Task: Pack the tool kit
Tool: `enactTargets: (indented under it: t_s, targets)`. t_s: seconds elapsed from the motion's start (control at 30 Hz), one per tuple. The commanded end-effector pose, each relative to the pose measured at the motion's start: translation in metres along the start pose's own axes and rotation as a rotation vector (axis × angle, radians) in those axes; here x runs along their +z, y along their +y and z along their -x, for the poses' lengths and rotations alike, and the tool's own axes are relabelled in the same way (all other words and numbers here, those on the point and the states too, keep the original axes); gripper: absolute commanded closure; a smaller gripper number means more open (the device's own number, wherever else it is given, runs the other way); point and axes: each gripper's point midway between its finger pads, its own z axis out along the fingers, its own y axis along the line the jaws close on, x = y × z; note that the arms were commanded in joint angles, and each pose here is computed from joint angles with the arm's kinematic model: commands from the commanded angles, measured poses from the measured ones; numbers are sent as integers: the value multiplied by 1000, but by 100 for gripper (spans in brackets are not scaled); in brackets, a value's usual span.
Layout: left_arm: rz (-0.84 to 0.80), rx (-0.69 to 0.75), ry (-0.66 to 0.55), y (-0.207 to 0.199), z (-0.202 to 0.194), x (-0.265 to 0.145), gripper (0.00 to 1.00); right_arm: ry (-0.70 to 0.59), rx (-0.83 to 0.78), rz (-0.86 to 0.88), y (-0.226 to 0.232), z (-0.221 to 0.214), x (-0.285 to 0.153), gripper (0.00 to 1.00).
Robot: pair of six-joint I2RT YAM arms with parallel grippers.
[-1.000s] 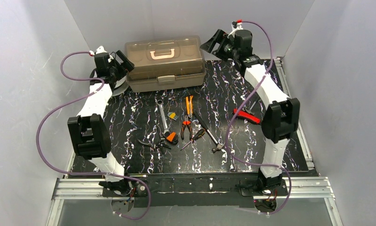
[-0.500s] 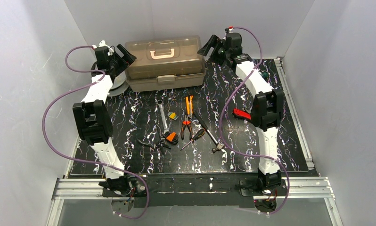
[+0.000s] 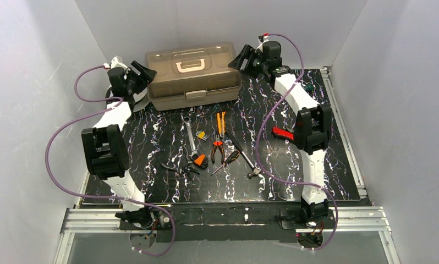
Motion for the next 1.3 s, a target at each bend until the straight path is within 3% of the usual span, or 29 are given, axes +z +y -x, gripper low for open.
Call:
enactTargets:
  t_s: [0.0, 0.37, 0.57, 0.83, 1.03, 1.27]
  targets:
    - [-197, 18, 176, -70, -49, -32, 42, 13, -36, 133, 26, 22, -29, 18]
    - [-280, 73, 267, -135, -103, -102, 39, 98, -25, 208, 34, 12, -52, 18]
    - [-213, 113, 233, -127, -99, -147, 30, 119, -40, 214, 36, 2, -65, 17]
    - [-17, 165, 154, -96, -49, -167, 13, 157, -46, 235, 55, -21, -72, 17]
    - [110, 273, 138, -75, -2, -143, 5, 86, -44, 71, 38, -4, -93, 11]
    - [58, 231, 131, -80, 28, -116, 2, 3, -24, -17, 16, 12, -140, 9]
